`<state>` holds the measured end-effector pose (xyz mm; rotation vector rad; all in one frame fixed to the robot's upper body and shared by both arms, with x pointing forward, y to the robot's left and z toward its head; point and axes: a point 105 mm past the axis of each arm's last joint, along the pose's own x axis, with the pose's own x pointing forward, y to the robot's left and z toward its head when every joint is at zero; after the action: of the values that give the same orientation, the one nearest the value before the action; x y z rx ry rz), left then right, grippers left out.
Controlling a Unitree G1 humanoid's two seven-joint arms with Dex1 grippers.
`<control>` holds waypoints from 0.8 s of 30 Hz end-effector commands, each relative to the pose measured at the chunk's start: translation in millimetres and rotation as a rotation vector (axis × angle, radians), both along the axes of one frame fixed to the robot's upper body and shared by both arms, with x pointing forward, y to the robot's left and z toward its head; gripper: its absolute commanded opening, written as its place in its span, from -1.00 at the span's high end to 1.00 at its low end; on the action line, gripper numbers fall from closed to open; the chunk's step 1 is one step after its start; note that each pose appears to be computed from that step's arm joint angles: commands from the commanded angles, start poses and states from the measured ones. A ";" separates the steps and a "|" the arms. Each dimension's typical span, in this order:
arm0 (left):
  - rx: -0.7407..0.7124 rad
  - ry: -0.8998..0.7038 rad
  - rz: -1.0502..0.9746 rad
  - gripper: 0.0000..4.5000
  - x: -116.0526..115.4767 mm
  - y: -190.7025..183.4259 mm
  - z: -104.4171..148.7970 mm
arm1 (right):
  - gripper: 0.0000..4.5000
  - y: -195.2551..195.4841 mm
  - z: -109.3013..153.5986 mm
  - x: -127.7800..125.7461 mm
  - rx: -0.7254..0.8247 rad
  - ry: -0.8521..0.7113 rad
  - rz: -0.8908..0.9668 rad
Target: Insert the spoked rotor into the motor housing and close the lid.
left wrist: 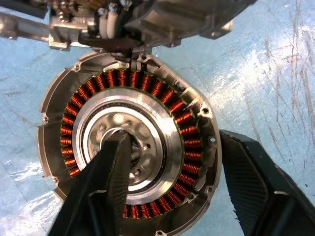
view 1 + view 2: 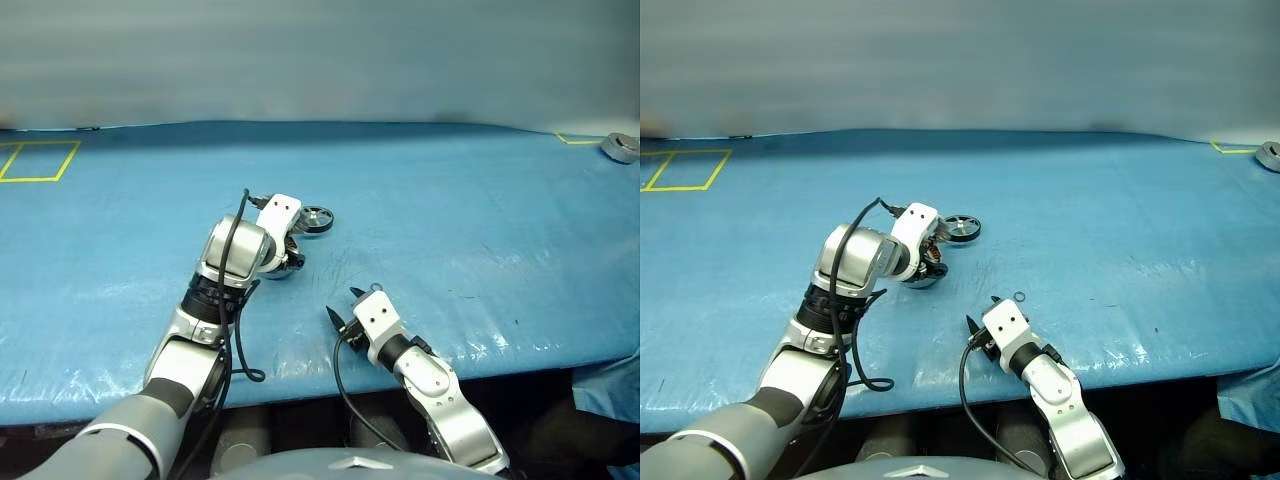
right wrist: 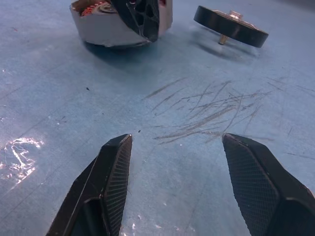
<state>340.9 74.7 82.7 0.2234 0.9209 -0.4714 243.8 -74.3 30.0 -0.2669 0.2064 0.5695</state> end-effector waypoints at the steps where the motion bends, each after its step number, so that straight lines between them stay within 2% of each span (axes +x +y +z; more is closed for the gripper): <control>1: -0.031 0.015 0.005 -0.99 -1.9 -3.4 -1.0 | -0.38 3.2 9.5 2.9 0.006 -0.050 0.015; 6: -0.113 -0.046 0.042 -0.99 6.9 -0.8 20.6 | -0.38 2.8 7.8 3.9 0.005 -0.050 0.014; 8: -0.167 -0.046 -0.011 -0.99 6.5 -1.1 31.3 | -0.38 1.6 7.1 4.9 0.009 -0.049 0.003; 11: -0.242 -0.011 -0.212 -0.99 -11.7 -1.4 46.6 | -0.38 -0.1 7.0 6.5 0.037 -0.044 -0.035; 14: -0.252 0.005 -0.309 -0.99 -25.4 11.2 59.9 | -0.38 -4.3 16.4 12.2 0.143 -0.053 -0.131; 18: -0.284 -0.027 -0.416 -0.99 -42.0 20.8 85.9 | -0.38 -5.1 19.8 16.9 0.145 -0.066 -0.135; 21: -0.323 -0.127 -0.494 -0.99 -48.2 22.4 100.2 | -0.38 -9.1 28.2 19.0 0.159 -0.084 -0.133; 24: -0.347 -0.407 -0.676 -0.99 -60.3 23.0 106.7 | -0.38 -8.8 45.2 17.9 0.148 -0.125 -0.059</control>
<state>288.4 104.7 172.2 0.2233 0.5437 -1.0678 260.8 -83.5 51.4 -0.1491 0.1306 0.4770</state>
